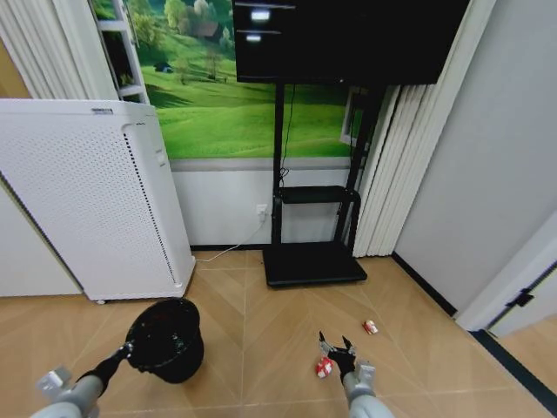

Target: Pick up the trash bin and place the garbage on the floor into it.

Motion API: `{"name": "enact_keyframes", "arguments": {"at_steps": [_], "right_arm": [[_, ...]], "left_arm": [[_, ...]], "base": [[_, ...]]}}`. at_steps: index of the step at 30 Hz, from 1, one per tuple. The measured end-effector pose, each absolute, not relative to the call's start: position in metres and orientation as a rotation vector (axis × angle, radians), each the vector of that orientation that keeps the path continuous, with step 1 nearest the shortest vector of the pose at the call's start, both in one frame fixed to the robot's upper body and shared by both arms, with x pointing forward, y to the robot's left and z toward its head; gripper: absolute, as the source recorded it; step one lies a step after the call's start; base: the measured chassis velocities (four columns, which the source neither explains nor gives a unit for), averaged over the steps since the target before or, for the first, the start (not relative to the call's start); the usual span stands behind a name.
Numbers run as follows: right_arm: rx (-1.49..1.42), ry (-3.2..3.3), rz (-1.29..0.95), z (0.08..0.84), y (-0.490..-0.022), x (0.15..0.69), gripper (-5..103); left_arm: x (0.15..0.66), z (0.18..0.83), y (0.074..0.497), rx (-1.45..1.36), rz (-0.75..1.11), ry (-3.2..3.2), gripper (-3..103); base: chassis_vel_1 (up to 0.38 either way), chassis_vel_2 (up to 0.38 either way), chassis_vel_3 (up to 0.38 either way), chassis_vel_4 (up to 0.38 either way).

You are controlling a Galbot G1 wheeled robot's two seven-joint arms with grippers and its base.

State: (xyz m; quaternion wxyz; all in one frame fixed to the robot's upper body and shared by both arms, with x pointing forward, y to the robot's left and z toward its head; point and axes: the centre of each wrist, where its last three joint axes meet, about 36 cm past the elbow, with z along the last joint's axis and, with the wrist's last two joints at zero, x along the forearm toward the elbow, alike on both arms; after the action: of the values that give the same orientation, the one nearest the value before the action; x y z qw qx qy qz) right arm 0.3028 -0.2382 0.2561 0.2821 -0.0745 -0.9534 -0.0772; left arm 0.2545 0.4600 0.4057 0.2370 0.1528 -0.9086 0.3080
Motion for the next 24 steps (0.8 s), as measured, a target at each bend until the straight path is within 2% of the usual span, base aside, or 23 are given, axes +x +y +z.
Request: {"name": "enact_keyframes", "arguments": {"at_steps": [7, 9, 13, 24], "right_arm": [[-0.273, -2.450, -0.150, 0.208, -0.239, 0.304, 91], [-0.262, -2.449, -0.145, 0.199, -0.239, 0.304, 89], [-0.240, -2.446, -0.090, 0.181, -0.238, 0.306, 95], [-0.194, -2.401, -0.011, 0.157, -0.230, 0.302, 97]], "left_arm": [[0.236, 0.399, 0.451, 0.365, 0.850, -2.474, 7], [0.234, 0.398, 0.448, 0.347, 0.846, -2.472, 7], [0.236, 0.395, 0.433, 0.272, 0.820, -2.473, 7], [0.242, 0.394, 0.401, 0.182, 0.756, -2.470, 7]], "base": [[0.000, 0.000, 0.000, 0.000], [0.000, 0.000, 0.000, 0.000], [0.000, 0.000, 0.000, 0.000], [0.000, 0.000, 0.000, 0.000]]}}
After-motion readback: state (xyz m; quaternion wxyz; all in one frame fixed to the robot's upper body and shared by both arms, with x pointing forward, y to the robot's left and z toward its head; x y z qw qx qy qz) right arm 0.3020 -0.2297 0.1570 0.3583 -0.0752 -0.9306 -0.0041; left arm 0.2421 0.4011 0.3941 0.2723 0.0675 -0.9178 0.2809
